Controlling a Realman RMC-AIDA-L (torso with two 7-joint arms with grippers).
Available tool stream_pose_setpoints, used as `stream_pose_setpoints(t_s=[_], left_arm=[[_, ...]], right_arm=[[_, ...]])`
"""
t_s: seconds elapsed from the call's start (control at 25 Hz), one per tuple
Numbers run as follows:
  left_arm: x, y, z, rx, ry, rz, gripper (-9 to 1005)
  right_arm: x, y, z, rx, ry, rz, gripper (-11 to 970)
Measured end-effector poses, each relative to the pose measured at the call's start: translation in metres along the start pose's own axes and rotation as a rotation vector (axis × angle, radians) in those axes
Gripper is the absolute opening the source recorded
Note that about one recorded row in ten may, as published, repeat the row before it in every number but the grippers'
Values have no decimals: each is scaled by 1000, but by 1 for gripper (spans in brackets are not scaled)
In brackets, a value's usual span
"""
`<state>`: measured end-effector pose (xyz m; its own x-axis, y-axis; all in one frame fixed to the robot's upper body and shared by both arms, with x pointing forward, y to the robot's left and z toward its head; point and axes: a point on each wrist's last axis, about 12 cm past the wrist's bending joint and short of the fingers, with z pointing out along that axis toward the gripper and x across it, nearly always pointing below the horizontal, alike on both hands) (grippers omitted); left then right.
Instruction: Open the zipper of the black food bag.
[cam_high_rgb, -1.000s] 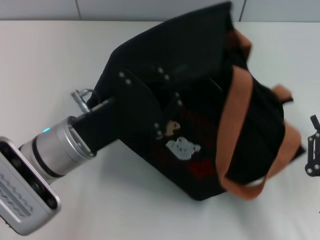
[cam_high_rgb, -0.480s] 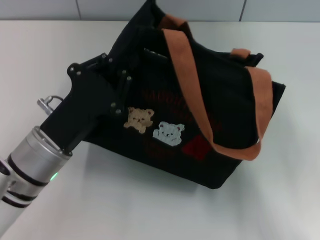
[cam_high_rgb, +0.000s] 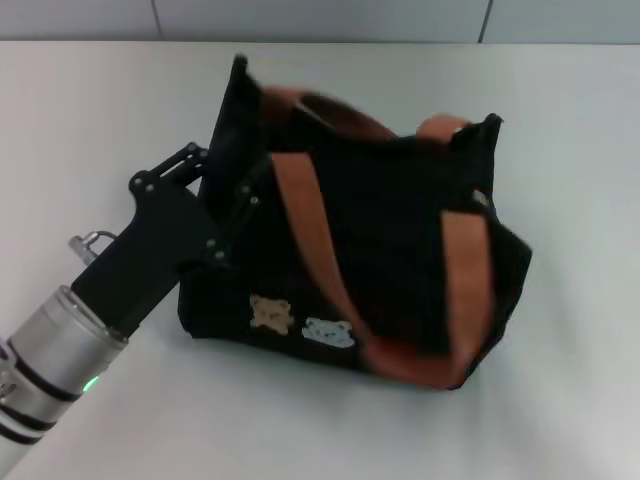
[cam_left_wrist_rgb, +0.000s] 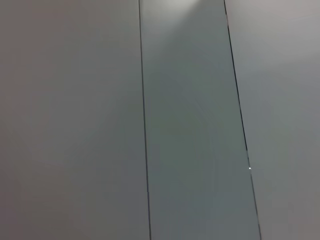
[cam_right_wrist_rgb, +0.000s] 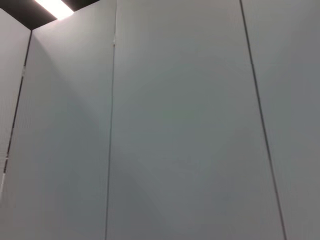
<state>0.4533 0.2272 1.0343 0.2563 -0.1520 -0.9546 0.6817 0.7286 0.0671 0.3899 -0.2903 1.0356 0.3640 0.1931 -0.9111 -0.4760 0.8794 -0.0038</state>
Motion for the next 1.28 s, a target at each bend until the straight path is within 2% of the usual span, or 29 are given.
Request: stream_pose_setpoints(t_s=[0.2, 0.32, 0.48, 0.64, 0.8, 1.0, 1.12, 1.28], left_arm=[[-5, 6, -23, -6, -3, 57, 461], [-14, 11, -43, 4, -25, 87, 532], [-28, 22, -75, -15, -29, 110, 628], [-39, 34, -91, 20, -9, 77, 719], [-50, 39, -103, 147, 51, 51, 801], [-53, 37, -98, 421, 177, -71, 819], [-48, 31, -81, 586, 228, -142, 818], [-41, 24, -62, 682, 254, -169, 816]], right_arm=[[0, 1, 1, -22, -2, 9, 664], [-1, 0, 0, -52, 5, 33, 671], [-5, -9, 2, -126, 24, 101, 679], [-7, -18, 9, -207, 53, 163, 688], [-10, -25, 22, -447, 172, 256, 713], [-16, -20, 33, -760, 300, 261, 805], [-16, -16, 36, -865, 358, 271, 842], [-12, -14, 41, -929, 407, 283, 841]])
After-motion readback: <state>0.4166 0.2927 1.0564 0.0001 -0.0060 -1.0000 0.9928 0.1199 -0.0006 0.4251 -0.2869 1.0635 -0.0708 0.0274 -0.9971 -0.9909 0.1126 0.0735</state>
